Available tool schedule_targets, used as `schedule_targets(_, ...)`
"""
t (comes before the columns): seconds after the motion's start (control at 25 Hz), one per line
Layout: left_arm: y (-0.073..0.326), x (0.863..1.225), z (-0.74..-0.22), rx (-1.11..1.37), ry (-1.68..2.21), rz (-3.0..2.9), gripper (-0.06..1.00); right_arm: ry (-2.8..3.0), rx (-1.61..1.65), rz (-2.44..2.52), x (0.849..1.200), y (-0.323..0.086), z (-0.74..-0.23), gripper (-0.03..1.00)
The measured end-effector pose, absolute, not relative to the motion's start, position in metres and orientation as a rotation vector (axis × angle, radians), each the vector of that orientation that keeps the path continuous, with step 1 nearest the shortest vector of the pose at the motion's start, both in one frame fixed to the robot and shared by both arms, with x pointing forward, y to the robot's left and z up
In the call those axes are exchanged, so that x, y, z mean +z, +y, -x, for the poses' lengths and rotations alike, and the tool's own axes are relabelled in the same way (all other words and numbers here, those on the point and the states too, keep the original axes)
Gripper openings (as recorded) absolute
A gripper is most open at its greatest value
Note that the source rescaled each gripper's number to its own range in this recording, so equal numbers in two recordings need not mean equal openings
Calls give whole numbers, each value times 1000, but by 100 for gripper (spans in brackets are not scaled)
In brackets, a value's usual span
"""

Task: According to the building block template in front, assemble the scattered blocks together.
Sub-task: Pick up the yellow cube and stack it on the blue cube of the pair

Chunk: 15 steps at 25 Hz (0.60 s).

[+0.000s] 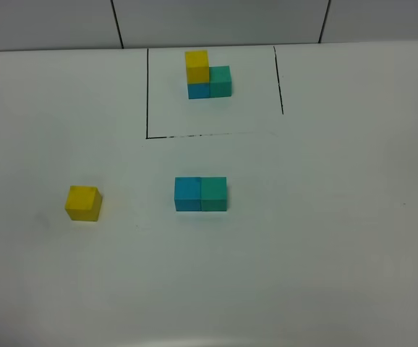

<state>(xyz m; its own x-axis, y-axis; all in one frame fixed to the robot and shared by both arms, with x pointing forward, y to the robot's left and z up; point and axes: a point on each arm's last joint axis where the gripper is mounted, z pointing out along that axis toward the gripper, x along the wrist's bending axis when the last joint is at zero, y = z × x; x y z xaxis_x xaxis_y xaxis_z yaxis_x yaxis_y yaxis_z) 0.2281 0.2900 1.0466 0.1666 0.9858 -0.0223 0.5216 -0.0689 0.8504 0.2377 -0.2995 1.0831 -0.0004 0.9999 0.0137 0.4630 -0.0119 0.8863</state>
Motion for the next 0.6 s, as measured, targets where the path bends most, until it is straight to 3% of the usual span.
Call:
schedule_targets(0.24, 290, 1047, -228, 784, 1452, -1696, 70, 1555, 966, -1565, 1053, -299, -232, 100)
schedule_targets(0.6, 290, 1047, -228, 784, 1452, -1696, 70, 1577, 946, -1538, 1051, -299, -232, 96)
